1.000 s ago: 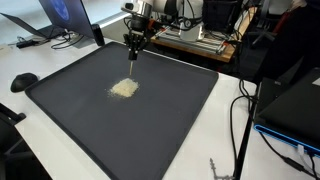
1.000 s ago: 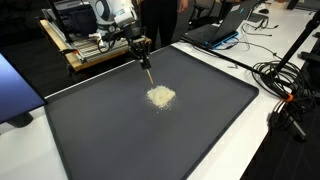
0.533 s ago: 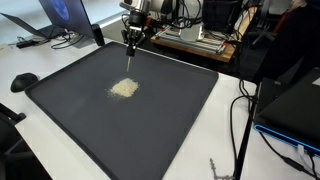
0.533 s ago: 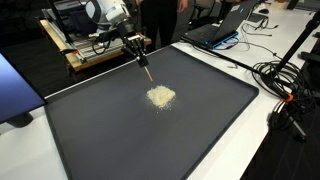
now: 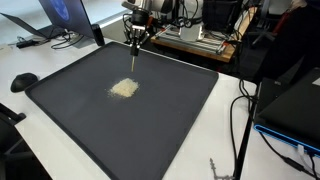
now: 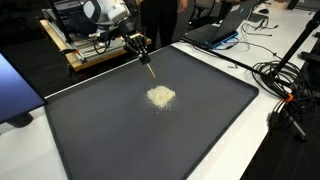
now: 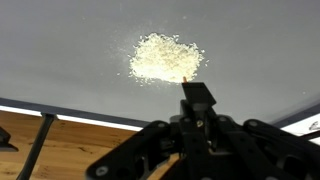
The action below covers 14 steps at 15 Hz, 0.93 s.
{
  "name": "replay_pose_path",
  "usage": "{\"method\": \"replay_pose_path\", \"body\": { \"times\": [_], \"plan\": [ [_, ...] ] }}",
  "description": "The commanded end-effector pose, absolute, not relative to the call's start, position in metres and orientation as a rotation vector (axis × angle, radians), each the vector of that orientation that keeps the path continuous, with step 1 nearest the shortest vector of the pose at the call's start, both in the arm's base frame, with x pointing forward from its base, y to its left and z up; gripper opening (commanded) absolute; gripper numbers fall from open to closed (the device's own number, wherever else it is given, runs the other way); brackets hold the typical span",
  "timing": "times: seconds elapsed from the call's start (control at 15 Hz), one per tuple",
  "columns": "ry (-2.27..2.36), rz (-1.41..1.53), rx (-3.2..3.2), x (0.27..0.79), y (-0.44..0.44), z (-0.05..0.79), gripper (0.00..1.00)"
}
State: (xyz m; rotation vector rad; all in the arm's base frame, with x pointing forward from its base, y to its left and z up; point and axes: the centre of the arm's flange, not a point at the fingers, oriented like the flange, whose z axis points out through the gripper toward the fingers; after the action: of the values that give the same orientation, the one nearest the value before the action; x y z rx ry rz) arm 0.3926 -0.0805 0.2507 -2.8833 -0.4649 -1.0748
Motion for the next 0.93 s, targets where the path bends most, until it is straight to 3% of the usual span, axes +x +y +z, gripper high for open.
{"method": "replay_pose_path", "body": {
  "times": [0.0, 0.87],
  "plan": [
    [-0.556, -1.019, -2.888, 0.392, -0.066, 0.274, 0.03],
    [-0.751, -0.511, -3.117, 0.469, 0.020, 0.312, 0.03]
  ]
}}
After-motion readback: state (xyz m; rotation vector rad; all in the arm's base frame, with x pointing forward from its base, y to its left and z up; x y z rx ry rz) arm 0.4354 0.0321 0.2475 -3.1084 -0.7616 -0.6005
